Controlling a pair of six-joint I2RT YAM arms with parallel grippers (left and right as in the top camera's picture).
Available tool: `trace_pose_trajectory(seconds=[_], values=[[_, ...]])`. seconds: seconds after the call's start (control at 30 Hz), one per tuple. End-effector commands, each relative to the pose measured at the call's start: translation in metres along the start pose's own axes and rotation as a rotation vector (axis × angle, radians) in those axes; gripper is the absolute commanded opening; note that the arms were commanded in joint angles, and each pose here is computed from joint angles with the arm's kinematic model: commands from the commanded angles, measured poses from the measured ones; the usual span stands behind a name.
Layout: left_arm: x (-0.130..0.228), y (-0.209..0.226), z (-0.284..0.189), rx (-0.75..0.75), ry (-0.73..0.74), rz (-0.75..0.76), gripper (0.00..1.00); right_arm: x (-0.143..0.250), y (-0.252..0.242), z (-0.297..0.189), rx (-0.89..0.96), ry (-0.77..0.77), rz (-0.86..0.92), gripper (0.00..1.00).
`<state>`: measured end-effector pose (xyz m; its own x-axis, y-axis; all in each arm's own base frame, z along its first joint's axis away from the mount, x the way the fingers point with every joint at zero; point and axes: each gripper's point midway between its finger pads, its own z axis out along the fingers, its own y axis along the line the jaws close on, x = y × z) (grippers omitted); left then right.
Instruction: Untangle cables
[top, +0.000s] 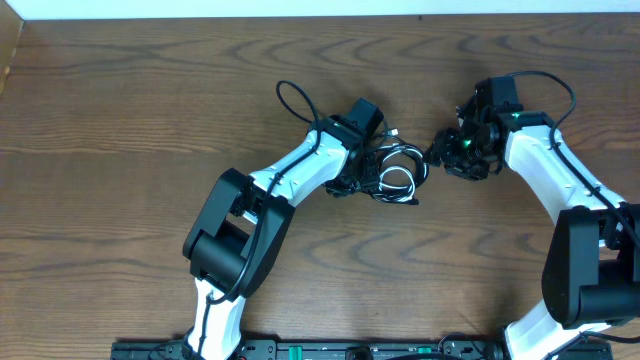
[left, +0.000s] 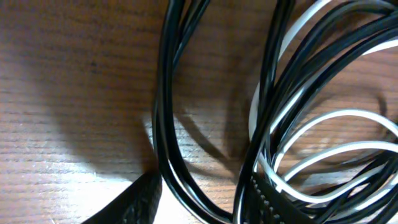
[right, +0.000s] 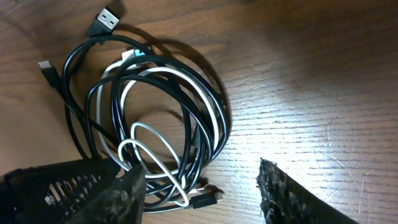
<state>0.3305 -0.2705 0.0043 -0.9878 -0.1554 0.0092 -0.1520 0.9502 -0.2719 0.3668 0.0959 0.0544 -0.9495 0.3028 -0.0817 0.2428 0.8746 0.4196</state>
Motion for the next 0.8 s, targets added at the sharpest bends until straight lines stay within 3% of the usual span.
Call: trace_pose_trajectory(seconds=[0.0, 0.33, 0.37, 0.43, 0.6, 0.77], values=[[0.005, 0.014, 0.011, -0.038, 0.011, -0.027, 0.42, -0.001, 0.002, -0.004, -0.003, -0.010, -0.024, 0.55], [-0.004, 0.025, 0.033, -0.153, -0.081, 0.014, 0.37, 0.000, 0.001, -0.004, -0.001, -0.006, -0.024, 0.56], [-0.004, 0.027, 0.035, -0.168, -0.089, 0.018, 0.34, 0.000, 0.002, -0.004, -0.002, -0.007, -0.024, 0.57], [-0.006, 0.029, 0.036, -0.183, -0.101, 0.020, 0.08, 0.000, 0.001, -0.004, -0.001, -0.007, -0.024, 0.57], [-0.018, 0.026, 0.022, -0.174, -0.138, 0.055, 0.07, 0.000, 0.001, -0.004, -0.001, -0.007, -0.027, 0.56], [-0.038, 0.002, -0.042, -0.077, -0.221, 0.192, 0.07, -0.007, 0.005, -0.008, -0.004, -0.042, -0.113, 0.49]])
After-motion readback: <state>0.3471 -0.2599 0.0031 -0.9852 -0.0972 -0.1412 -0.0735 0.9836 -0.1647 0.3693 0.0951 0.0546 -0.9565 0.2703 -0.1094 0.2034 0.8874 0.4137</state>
